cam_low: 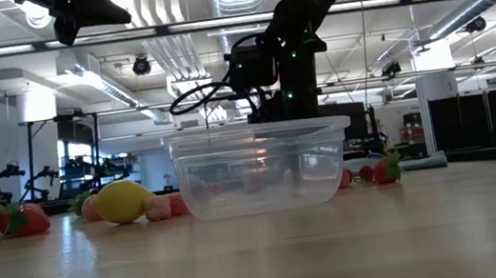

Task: Pick and placing Produce into tupperware
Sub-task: Put the yellow banana into the transparent bin

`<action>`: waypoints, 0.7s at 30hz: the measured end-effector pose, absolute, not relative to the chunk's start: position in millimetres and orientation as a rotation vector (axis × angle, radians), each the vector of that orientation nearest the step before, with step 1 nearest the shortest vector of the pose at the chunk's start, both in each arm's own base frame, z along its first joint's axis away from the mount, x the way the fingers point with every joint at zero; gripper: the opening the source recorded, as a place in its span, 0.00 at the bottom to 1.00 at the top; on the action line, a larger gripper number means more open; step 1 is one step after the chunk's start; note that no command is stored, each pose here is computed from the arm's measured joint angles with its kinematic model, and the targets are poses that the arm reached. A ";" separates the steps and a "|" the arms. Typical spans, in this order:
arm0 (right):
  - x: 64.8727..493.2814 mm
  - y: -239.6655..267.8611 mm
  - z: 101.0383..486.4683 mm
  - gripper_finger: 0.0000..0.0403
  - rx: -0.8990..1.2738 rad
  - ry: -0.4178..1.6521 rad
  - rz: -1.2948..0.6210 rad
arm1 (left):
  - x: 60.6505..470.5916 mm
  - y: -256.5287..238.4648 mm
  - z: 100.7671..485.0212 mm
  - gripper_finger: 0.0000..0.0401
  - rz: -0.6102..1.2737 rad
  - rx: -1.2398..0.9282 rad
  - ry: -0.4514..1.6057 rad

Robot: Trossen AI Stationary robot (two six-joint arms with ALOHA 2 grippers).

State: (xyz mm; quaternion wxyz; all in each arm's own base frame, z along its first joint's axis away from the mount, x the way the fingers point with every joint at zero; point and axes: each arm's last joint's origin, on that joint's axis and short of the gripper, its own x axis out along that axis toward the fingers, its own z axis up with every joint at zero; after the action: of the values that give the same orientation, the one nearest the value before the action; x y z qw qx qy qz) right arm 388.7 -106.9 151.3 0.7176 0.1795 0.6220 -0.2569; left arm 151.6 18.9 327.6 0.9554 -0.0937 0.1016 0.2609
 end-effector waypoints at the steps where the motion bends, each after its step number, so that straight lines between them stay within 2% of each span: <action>1: 388.7 -106.9 151.3 0.37 0.397 1.376 -0.568 | 151.6 18.9 327.5 0.00 0.530 -0.190 0.207; 9: 387.4 -106.1 157.1 0.38 0.411 1.368 -0.558 | 151.6 18.8 327.5 0.00 0.529 -0.190 0.207; 16: 378.5 -104.5 187.4 0.37 0.422 1.319 -0.562 | 151.6 18.9 327.5 0.00 0.529 -0.190 0.207; 21: 368.0 -94.9 226.9 0.37 0.483 1.229 -0.491 | 151.6 18.9 327.6 0.00 0.529 -0.190 0.206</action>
State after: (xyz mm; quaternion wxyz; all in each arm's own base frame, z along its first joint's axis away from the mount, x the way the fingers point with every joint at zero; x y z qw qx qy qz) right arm 368.0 -94.9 226.9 0.7621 0.2221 0.5648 -0.2256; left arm 151.6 18.9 327.6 0.9555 -0.0936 0.1014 0.2607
